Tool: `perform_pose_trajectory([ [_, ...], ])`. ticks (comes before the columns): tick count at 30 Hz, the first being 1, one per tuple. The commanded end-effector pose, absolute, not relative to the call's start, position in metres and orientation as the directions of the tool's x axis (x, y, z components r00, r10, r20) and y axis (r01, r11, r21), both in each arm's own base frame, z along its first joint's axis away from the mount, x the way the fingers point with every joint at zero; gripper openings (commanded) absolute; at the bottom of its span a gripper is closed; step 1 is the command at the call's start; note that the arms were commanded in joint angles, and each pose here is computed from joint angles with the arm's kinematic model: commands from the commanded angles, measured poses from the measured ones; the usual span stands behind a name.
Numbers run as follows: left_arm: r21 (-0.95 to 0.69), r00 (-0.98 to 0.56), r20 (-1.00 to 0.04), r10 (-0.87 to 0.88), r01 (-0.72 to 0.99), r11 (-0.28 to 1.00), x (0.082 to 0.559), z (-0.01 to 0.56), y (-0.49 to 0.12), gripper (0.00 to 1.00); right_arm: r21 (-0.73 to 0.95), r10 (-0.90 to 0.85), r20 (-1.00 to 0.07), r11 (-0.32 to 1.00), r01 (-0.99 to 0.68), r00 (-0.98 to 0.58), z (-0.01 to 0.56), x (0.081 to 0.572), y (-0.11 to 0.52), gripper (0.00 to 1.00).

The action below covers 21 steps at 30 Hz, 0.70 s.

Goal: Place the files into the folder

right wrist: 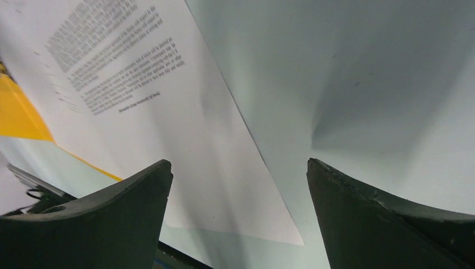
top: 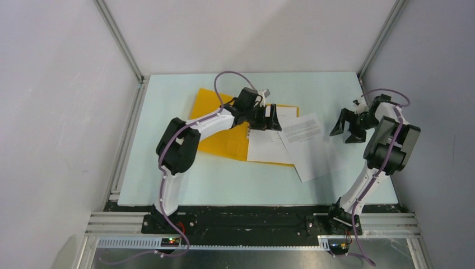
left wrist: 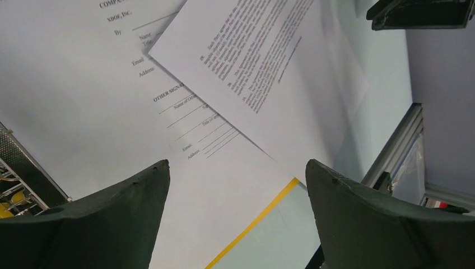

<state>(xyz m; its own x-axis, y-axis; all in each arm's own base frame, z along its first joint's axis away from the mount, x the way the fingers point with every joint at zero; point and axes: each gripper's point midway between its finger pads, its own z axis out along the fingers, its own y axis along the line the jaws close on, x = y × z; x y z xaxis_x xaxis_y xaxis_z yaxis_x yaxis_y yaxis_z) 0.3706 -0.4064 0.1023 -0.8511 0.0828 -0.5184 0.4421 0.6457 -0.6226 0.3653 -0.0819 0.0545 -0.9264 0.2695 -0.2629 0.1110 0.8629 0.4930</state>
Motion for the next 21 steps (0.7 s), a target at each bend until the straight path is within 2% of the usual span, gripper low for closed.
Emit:
perform_pose_trajectory([
  [1, -0.602, -0.838, -0.530, 0.130, 0.480, 0.638, 0.365, 0.098, -0.409, 0.95, 0.401, 0.169, -0.118, 0.910, 0.109, -0.979, 0.033, 0.338, -0.062, 0.95],
  [7, -0.568, -0.815, -0.565, 0.125, 0.494, 0.658, 0.371, 0.104, -0.400, 0.95, 0.547, 0.121, 0.052, 0.827, 0.130, -0.991, 0.034, 0.321, 0.005, 0.95],
  [11, -0.547, -0.778, -0.620, 0.105, 0.524, 0.652, 0.378, 0.132, -0.389, 0.95, 0.682, 0.082, 0.086, 0.722, 0.118, -0.993, 0.057, 0.327, 0.058, 0.95],
  [17, -0.479, -0.686, -0.723, 0.086, 0.587, 0.652, 0.391, 0.180, -0.361, 0.94, 0.793, 0.083, -0.031, 0.609, 0.026, -0.996, 0.121, 0.337, 0.086, 0.96],
  [21, -0.358, -0.594, -0.802, 0.071, 0.572, 0.738, 0.416, 0.216, -0.317, 0.95, 0.693, 0.147, -0.138, 0.721, 0.010, -0.980, 0.126, 0.344, 0.056, 0.98],
])
